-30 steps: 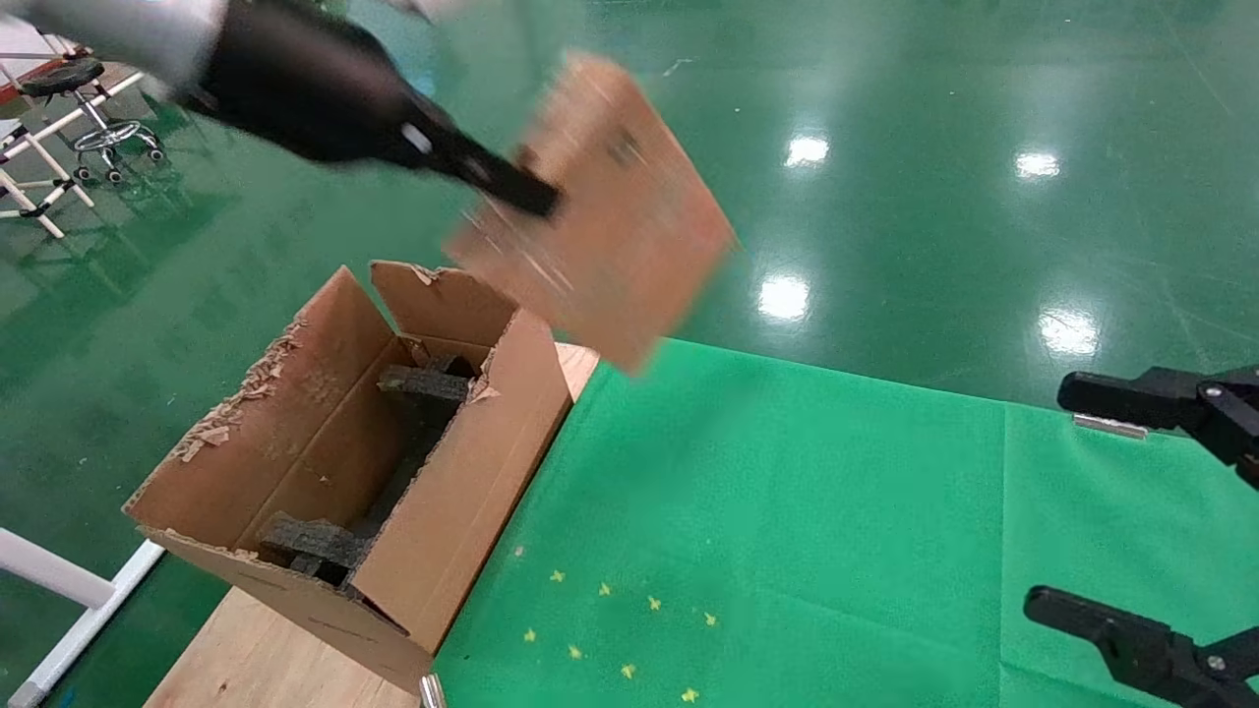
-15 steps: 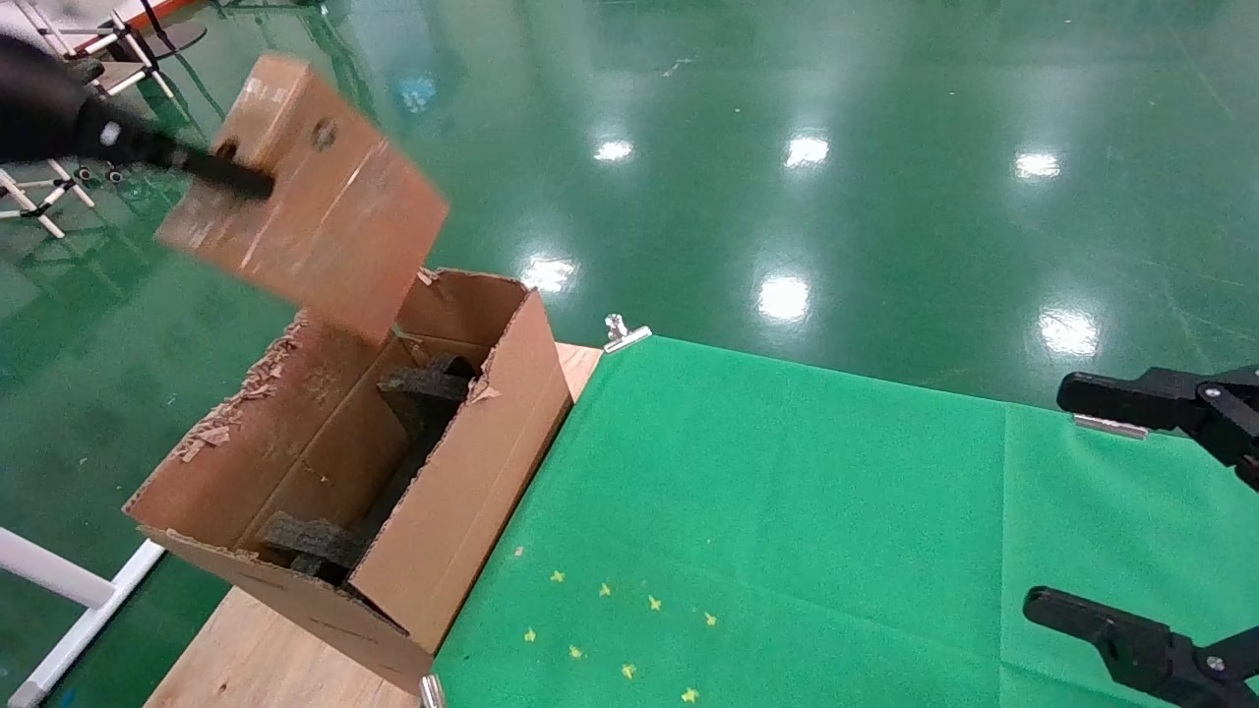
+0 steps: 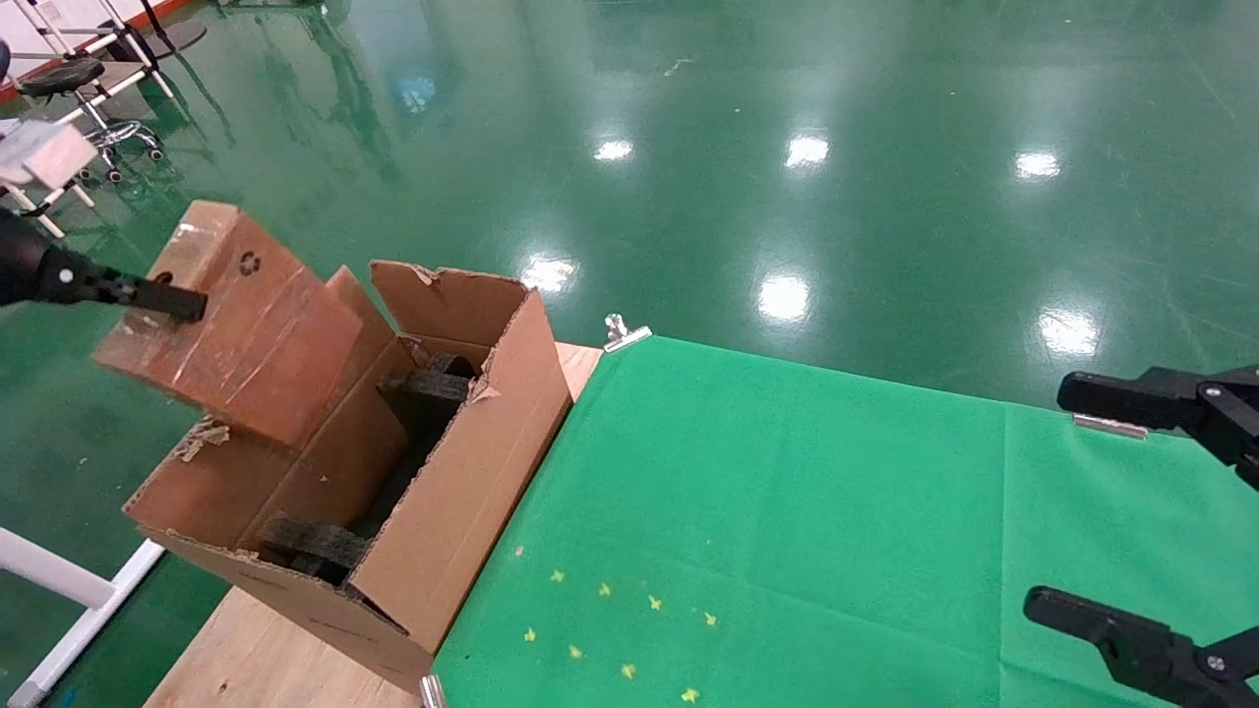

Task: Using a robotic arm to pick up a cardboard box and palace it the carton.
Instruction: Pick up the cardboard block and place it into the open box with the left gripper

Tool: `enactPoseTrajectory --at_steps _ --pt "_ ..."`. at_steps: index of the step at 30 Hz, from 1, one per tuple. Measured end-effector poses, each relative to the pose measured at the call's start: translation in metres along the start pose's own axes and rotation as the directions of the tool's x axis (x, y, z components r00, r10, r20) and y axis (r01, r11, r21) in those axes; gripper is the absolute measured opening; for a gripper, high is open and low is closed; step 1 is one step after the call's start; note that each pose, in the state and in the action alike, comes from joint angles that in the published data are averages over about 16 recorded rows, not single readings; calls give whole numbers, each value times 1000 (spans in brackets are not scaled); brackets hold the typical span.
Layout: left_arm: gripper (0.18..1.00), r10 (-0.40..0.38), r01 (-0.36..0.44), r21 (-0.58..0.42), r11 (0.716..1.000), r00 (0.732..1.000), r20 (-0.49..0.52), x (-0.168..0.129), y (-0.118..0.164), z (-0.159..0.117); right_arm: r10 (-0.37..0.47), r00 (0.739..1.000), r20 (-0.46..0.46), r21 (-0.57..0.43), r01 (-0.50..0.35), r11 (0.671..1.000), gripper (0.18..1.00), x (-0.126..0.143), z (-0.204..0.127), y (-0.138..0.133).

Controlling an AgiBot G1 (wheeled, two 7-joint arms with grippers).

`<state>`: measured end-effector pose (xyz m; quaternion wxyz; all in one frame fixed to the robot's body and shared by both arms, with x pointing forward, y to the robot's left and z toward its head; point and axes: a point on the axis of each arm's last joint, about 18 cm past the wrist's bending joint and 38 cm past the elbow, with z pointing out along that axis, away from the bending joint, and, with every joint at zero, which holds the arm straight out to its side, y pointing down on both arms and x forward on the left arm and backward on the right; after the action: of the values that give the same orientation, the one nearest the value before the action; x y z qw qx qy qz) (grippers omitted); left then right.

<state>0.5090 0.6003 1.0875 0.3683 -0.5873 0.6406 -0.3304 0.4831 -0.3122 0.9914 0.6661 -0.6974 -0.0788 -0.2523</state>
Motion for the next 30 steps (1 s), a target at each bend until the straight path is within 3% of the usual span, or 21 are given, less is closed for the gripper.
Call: enactPoseTrajectory --at_steps 13,30 --pt "276 -51 50 13 999 993 104 -22 21 49 0 1000 0 0 0 1000 1001 0 0 0" --pt "262 -46 45 12 999 997 59 -3 22 82 0 1000 0 0 0 1000 1001 0 0 0"
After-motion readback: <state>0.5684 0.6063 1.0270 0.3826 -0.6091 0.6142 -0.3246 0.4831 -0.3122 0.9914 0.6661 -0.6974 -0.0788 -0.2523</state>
